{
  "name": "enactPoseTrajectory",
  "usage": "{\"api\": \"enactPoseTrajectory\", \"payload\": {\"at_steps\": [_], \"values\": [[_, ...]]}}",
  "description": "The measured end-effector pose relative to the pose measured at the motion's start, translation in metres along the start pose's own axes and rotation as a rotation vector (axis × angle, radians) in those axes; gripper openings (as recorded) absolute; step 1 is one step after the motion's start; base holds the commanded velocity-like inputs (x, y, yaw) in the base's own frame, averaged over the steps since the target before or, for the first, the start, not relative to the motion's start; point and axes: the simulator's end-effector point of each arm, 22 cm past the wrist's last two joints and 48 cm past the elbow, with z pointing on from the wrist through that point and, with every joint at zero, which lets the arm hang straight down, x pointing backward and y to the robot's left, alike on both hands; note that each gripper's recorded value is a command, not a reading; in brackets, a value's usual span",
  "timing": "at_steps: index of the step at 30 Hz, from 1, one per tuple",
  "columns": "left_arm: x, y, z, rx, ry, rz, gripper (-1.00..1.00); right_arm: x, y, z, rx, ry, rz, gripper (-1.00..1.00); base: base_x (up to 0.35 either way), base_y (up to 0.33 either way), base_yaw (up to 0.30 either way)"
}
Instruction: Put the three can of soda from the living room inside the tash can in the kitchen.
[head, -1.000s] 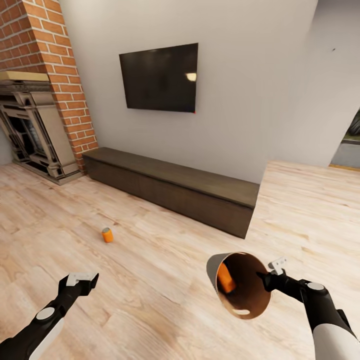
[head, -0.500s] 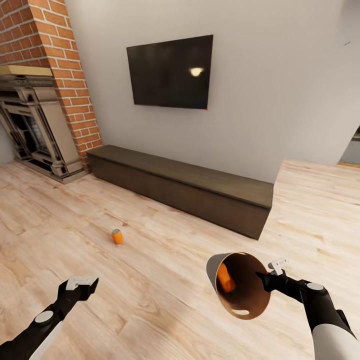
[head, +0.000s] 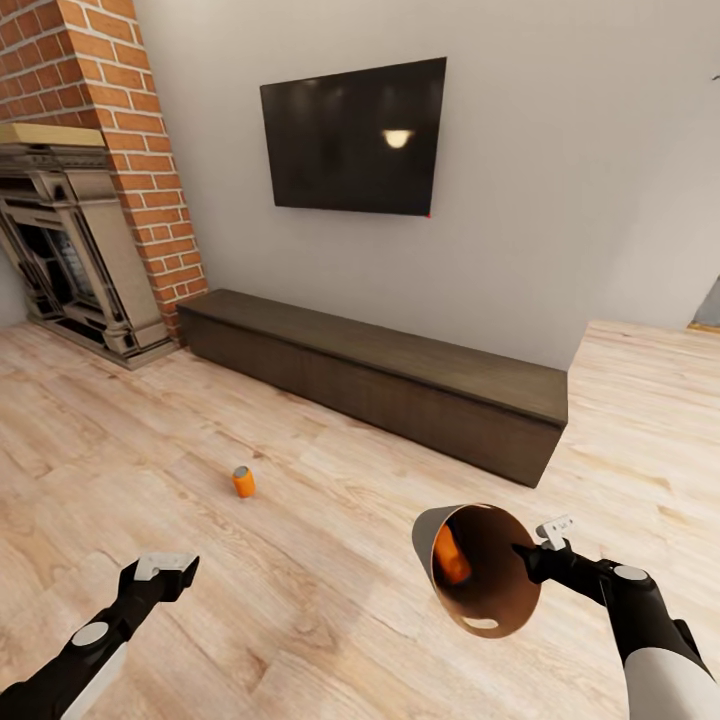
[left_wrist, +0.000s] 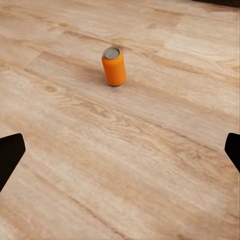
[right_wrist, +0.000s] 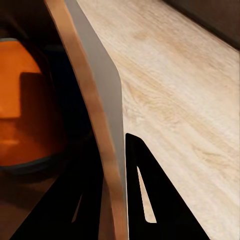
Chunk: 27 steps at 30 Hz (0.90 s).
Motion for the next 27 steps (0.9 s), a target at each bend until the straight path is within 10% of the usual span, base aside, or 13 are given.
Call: {"api": "enactPoseTrajectory", "payload": {"at_steps": [23, 27], "values": [[0.001, -0.006, 0.000, 0.010, 0.007, -0.005, 1.00, 0.000, 0.001, 0.000, 0.000, 0.003, 0.003, -1.00, 0.124, 0.130, -0.139], [0.012, -0.009, -0.004, 0.016, 0.090, -0.012, 1.00, -0.008, 0.000, -0.004, 0.000, 0.002, 0.004, -1.00, 0.006, 0.007, -0.238]]}}
